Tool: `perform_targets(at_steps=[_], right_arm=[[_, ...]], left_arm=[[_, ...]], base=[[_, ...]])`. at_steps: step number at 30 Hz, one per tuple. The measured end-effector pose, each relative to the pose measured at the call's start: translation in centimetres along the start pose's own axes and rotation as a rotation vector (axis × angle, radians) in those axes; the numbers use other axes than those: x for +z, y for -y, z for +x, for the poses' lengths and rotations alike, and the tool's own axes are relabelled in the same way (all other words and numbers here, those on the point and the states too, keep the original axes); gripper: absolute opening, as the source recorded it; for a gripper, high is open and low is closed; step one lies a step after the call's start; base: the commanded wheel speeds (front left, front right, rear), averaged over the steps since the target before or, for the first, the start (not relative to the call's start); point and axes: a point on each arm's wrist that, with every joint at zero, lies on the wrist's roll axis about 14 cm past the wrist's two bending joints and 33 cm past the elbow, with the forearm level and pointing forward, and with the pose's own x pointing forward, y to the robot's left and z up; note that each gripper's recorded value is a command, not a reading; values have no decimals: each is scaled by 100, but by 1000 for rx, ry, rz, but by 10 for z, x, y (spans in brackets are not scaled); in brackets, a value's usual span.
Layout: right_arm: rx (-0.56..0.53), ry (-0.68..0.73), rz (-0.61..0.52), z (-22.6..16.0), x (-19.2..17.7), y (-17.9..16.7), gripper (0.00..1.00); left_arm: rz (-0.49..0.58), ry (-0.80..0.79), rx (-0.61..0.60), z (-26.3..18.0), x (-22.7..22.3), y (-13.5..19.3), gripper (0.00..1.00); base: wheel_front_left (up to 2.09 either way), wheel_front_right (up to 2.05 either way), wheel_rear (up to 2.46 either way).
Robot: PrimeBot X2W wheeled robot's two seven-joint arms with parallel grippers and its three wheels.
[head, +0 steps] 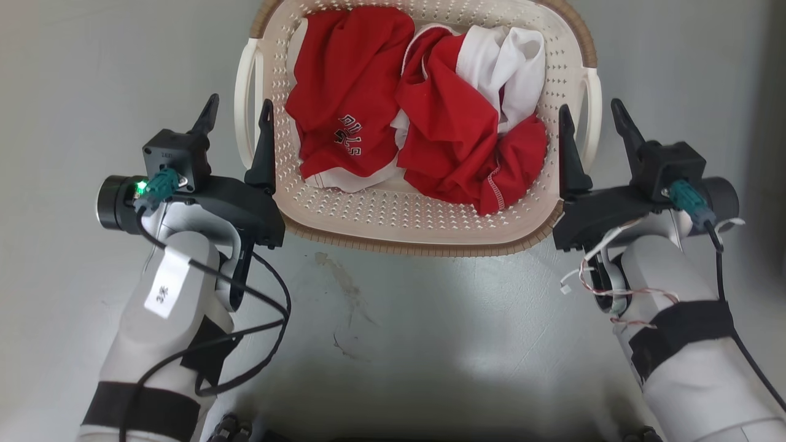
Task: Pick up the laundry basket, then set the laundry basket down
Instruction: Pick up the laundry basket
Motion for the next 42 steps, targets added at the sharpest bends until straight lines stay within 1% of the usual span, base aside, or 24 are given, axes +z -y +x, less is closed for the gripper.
perform_targets(at_steps=[7, 16, 17, 18, 19, 23, 28, 36, 42], right_arm=[[9, -23, -17, 8, -4, -1, 100], [4, -75, -25, 15, -18, 2, 100], [6, -81, -26, 15, -20, 2, 71], [7, -84, -27, 16, -21, 1, 35], [10, -86, -29, 17, -21, 1, 0], [21, -93, -14, 21, -22, -8, 0], [15, -104, -1, 24, -24, -6, 0], [20, -117, -14, 24, -23, -7, 0], [21, -142, -22, 16, -21, -9, 0]], left_arm=[[4, -41, -6, 5, -9, -2, 100], [4, -95, -7, 9, -22, -4, 100], [3, -96, -7, 9, -22, -4, 62], [-3, -99, -10, 10, -22, -4, 22], [-4, -101, -11, 11, -22, -4, 0], [-21, -121, -35, 11, -28, 4, 0], [-25, -133, -35, 12, -30, 3, 0], [-30, -156, -40, 7, -32, 4, 0], [-32, -165, -41, 0, -29, 6, 0]], base=[[0, 0, 0], [0, 0, 0], [0, 0, 0], [0, 0, 0], [0, 0, 0], [0, 0, 0], [0, 0, 0], [0, 0, 0], [0, 0, 0]])
